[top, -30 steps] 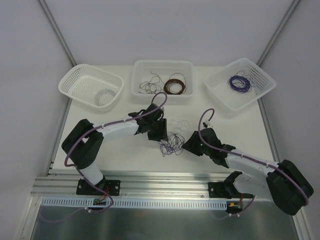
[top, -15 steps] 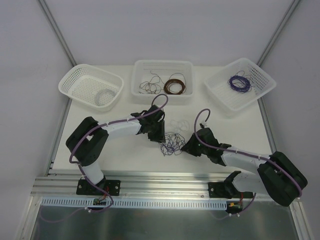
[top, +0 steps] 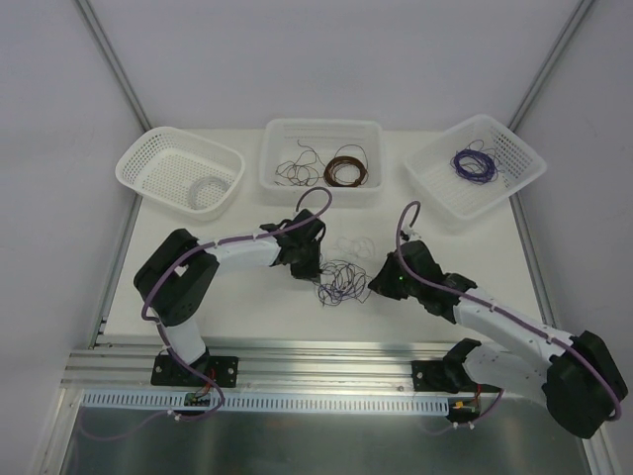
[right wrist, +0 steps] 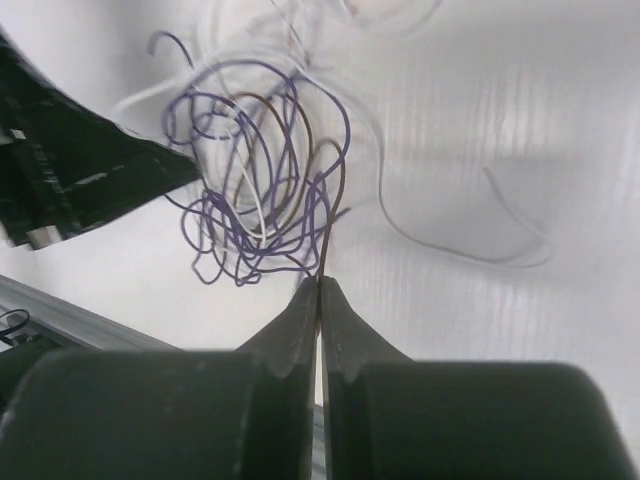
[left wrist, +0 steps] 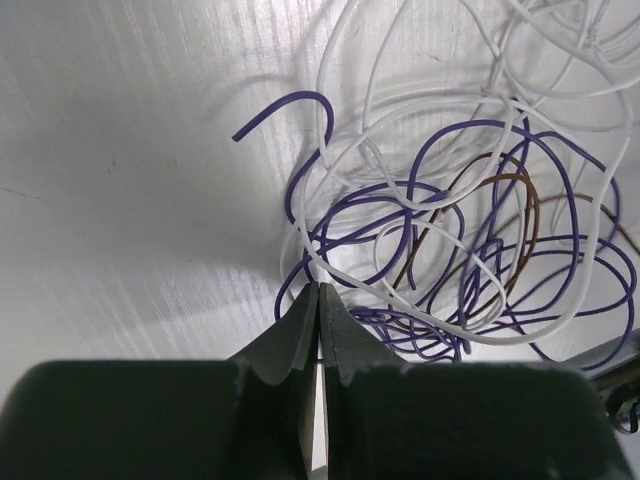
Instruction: Untangle the cables
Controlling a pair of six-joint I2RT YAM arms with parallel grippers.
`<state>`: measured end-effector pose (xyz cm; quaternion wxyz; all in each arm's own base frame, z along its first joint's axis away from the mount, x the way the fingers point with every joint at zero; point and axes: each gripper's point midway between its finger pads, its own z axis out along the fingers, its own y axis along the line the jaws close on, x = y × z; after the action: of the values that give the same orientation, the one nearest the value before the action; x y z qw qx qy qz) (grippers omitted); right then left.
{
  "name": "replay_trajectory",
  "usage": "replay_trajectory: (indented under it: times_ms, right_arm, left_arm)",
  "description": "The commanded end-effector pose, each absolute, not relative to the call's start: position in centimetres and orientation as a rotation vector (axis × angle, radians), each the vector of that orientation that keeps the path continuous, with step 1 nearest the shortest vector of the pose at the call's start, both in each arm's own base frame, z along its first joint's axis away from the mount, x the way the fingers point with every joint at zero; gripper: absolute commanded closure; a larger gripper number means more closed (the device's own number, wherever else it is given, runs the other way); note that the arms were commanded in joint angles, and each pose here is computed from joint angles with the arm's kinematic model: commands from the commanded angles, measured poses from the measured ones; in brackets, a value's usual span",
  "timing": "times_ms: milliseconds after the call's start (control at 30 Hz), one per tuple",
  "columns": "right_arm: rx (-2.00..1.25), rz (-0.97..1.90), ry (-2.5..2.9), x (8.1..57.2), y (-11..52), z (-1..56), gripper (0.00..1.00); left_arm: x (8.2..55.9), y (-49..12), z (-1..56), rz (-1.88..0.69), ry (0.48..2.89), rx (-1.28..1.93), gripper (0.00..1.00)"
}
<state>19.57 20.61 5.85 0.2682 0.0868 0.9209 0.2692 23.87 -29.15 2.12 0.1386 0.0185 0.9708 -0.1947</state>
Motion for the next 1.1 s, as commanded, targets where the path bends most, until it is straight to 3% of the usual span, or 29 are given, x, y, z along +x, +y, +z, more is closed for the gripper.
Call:
replay_trajectory:
  times_ms: [0,100,367,700,933,1067]
  right_arm:
    - [0.126,0.534,2.441,20.3,17.6,10.0,0.99]
    - [0.081,0.438,2.445,20.0,15.5,12.4,0.99]
    - [-0.174,0.249,2.218,20.5,11.3,27.0,0.99]
    - [-0.267,0.316,1.860,19.0,9.5,42.5,0.99]
    - [-0.288,0.427,1.673,18.2,10.2,47.9,0.99]
    - [-0.315,0.467,1.720,19.2,12.0,45.9,0.99]
  left_arm:
    - [24.3,-27.6,1.2,-0.492,2.824,0.006,1.00]
    - [24.4,-26.9,0.8,-0.473,2.834,-0.008,1.00]
    - [24.1,-25.9,0.1,-0.443,2.856,-0.023,1.00]
    - [23.8,-25.5,-0.4,-0.431,2.874,-0.034,1.00]
    - [23.8,-26.0,0.4,-0.474,2.866,-0.036,1.00]
    - [24.2,-27.0,3.4,-0.582,2.801,-0.007,0.88]
